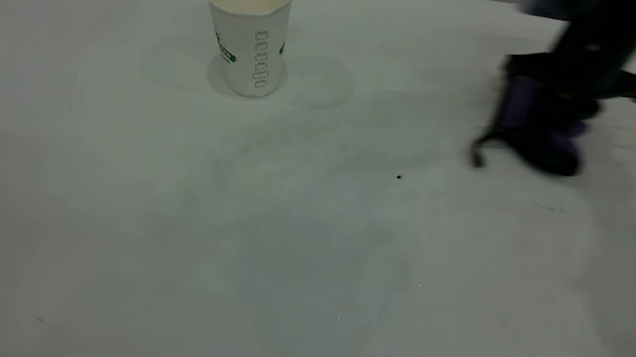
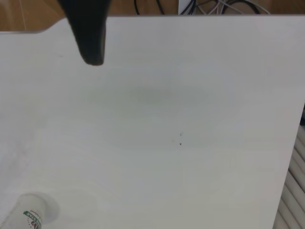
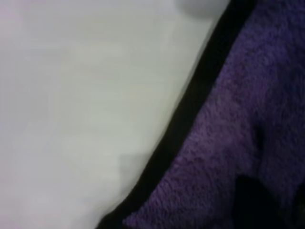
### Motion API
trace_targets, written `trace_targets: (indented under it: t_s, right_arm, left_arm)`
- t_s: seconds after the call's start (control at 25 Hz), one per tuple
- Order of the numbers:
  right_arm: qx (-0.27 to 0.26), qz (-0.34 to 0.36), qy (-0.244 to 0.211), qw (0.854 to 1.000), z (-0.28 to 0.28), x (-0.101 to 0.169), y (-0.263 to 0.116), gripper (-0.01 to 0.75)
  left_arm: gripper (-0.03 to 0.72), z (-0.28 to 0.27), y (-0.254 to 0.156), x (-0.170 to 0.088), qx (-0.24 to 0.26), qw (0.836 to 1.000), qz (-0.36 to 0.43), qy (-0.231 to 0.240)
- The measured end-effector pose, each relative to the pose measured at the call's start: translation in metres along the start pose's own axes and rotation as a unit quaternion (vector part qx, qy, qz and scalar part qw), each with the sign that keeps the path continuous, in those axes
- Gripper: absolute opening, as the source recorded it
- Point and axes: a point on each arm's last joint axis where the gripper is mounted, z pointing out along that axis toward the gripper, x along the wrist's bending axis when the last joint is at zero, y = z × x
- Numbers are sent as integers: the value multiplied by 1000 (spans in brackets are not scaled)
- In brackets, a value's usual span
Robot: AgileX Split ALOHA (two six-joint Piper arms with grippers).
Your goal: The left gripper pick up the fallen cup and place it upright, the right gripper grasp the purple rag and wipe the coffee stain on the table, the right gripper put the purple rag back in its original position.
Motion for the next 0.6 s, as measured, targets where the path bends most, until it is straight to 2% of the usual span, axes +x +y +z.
trace_targets:
  t_s: [0.08,0.16,0.24,0.32,0.4,0.48,0.6]
  right_arm:
    - [1,28,-4,1000,-5,-27,1,109]
    - [3,49,-7,999,-11,-53,2,196]
    - [13,45,-13,999,-19,-68,2,343]
    - [23,26,-23,999,-38,-75,5,547]
    - [23,6,-34,999,-70,-74,14,672]
    - [12,-3,-37,999,-116,-69,24,714]
    - [-23,-12,-41,999,-200,-58,30,725]
  left_arm:
    - [513,0,0,0,0,1000,0,0]
    - [513,0,0,0,0,1000,0,0]
    - [513,0,0,0,0,1000,0,0]
    - [513,0,0,0,0,1000,0,0]
    - [513,0,0,0,0,1000,0,0]
    - [513,0,0,0,0,1000,0,0]
    - [513,0,0,0,0,1000,0,0]
